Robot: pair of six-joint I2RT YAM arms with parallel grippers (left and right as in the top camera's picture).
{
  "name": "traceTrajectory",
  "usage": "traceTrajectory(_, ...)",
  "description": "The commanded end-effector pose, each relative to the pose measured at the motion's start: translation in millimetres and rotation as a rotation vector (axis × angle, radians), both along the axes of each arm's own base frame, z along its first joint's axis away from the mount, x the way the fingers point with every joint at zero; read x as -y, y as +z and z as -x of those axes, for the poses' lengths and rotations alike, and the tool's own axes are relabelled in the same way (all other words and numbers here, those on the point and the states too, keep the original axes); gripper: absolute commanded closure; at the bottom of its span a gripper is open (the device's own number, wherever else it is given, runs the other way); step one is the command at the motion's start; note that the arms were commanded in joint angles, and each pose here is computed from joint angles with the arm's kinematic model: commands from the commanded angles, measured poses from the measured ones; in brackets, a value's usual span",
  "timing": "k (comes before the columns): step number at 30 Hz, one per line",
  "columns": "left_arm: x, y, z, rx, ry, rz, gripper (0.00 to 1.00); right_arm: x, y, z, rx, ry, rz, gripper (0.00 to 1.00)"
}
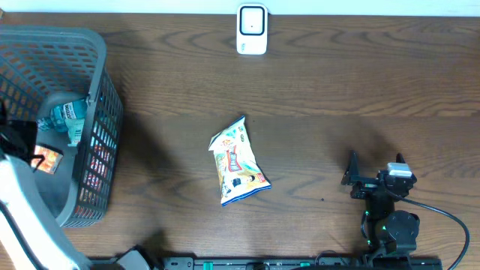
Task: Scan the item barcode
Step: 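Reach the left gripper back into the basket toward the tissue pack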
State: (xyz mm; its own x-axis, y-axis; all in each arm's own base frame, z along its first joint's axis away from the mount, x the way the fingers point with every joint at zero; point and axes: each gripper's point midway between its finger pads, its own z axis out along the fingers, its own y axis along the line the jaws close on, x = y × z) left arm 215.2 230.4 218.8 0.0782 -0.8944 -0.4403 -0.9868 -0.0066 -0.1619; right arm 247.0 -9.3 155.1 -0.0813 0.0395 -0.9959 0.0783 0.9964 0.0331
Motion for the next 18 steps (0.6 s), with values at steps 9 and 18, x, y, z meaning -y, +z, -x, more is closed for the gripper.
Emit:
traceTrajectory(9,-39.8,-114.5,-28.1,-0.231,-0.109,0.188,0.02,-1.3,-1.7,0.0,-0.006,0.007,0.008,0.01)
traceTrajectory(18,-41.7,-185.4,-44.2,-0.309,-0.249,0.298,0.02,-1.3,-1.7,0.0,-0.006,0.007,0.008,0.01)
